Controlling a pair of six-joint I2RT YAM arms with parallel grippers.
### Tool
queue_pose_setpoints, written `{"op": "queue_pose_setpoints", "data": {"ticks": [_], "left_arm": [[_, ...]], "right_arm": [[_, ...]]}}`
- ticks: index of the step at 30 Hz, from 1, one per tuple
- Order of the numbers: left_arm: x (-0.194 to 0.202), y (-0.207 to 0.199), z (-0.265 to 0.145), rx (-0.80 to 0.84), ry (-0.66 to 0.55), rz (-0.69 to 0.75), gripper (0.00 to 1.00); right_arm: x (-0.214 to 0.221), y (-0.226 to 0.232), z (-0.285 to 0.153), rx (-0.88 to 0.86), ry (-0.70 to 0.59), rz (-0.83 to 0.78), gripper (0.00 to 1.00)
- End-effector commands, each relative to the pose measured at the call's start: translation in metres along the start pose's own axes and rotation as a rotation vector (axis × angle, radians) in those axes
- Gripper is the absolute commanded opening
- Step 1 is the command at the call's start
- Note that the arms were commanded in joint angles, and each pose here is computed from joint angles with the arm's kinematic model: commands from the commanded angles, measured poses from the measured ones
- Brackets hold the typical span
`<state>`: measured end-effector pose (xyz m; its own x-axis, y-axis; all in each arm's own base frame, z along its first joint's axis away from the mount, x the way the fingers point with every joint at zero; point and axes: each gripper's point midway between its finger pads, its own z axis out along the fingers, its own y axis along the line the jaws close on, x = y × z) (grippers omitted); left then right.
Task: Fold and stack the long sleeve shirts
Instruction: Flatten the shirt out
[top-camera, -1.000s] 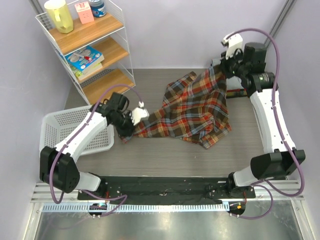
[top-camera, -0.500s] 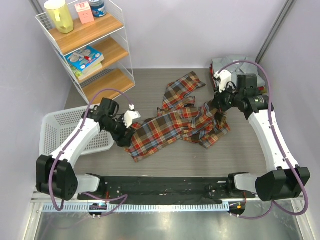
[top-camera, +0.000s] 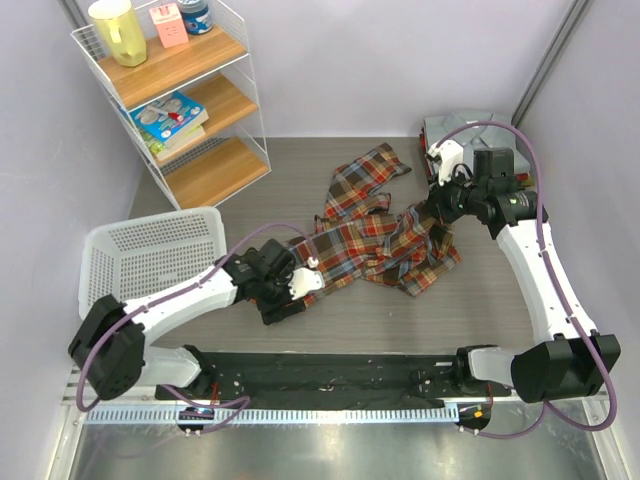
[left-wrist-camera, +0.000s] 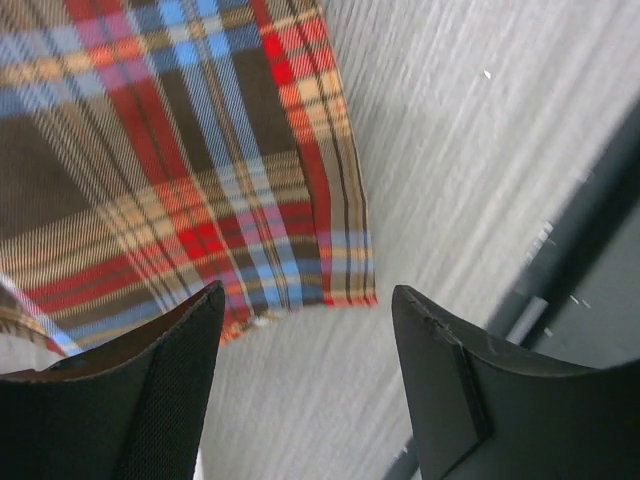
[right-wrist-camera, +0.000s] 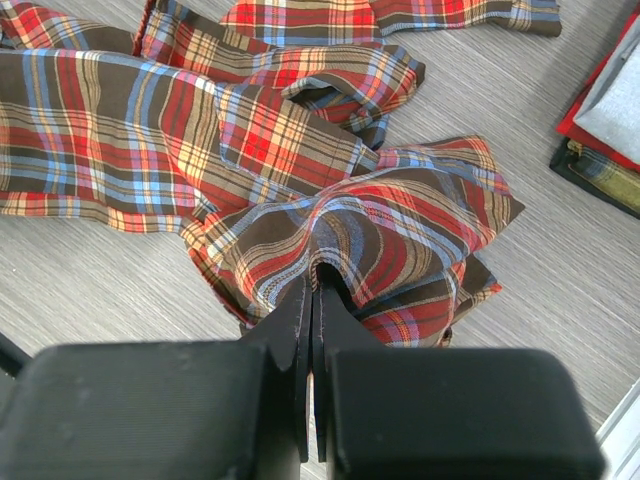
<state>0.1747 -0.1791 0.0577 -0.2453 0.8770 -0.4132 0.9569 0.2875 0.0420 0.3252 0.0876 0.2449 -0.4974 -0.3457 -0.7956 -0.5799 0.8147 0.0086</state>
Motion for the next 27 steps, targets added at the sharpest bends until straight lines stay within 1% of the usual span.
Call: {"op": "queue_pose_setpoints", "data": {"ticks": [1,7,9,10,11,12,13,14,15,16,17,18,19,20,22,24,25,27], "left_arm": [[-0.013,0.012,0.019,-0.109,0.015,0.031,0.68],[-0.002,-0.006,0.037,-0.074,0.074,0.071,0.68],[0.003,-0.007,0.042,-0.073,0.1,0.078,0.63],[0.01,-0.003,0.044,-0.096,0.139,0.078,0.57],[0.01,0.001,0.044,-0.116,0.149,0.076,0.36],[0.011,0.01,0.042,-0.164,0.164,0.072,0.25],[0.01,0.019,0.038,-0.185,0.156,0.045,0.15],[0.007,0.027,0.029,-0.197,0.137,0.007,0.03],[-0.011,0.036,0.019,-0.188,0.072,-0.029,0.0],[-0.013,0.055,0.006,-0.207,0.041,-0.102,0.0],[-0.018,0.062,-0.008,-0.211,0.011,-0.125,0.0],[-0.027,0.06,-0.013,-0.167,-0.03,-0.13,0.0],[-0.037,0.069,-0.025,-0.185,-0.058,-0.128,0.0],[-0.039,0.07,-0.028,-0.18,-0.059,-0.099,0.0],[-0.035,0.059,-0.027,-0.123,-0.04,-0.09,0.0],[-0.025,0.049,-0.021,-0.075,-0.007,-0.083,0.0],[-0.022,0.044,-0.019,-0.05,-0.002,-0.085,0.0],[-0.011,0.036,-0.015,-0.027,0.018,-0.08,0.0]], "right_arm": [[-0.012,-0.006,-0.005,0.033,-0.036,-0.022,0.01],[-0.008,-0.009,-0.005,0.05,-0.025,-0.028,0.01],[-0.007,-0.01,-0.004,0.054,-0.022,-0.03,0.01],[-0.006,-0.011,-0.003,0.057,-0.02,-0.032,0.01],[-0.005,-0.012,-0.003,0.062,-0.019,-0.033,0.01],[-0.006,-0.015,-0.003,0.079,-0.016,-0.035,0.01],[-0.009,-0.019,-0.004,0.094,-0.025,-0.042,0.01],[-0.011,-0.022,-0.004,0.111,-0.028,-0.045,0.01],[-0.013,-0.028,-0.005,0.14,-0.027,-0.051,0.01],[-0.022,-0.037,-0.005,0.172,-0.048,-0.063,0.01],[-0.028,-0.042,-0.005,0.192,-0.061,-0.074,0.01],[-0.034,-0.048,-0.005,0.215,-0.071,-0.081,0.01],[-0.046,-0.053,-0.003,0.224,-0.095,-0.089,0.01],[-0.053,-0.054,-0.002,0.215,-0.106,-0.091,0.01],[-0.07,-0.049,-0.003,0.174,-0.134,-0.103,0.01],[-0.071,-0.033,0.0,0.081,-0.123,-0.133,0.01],[-0.056,-0.011,0.0,-0.018,-0.071,-0.14,0.01],[-0.03,0.019,-0.003,-0.123,-0.007,-0.224,0.01]]}}
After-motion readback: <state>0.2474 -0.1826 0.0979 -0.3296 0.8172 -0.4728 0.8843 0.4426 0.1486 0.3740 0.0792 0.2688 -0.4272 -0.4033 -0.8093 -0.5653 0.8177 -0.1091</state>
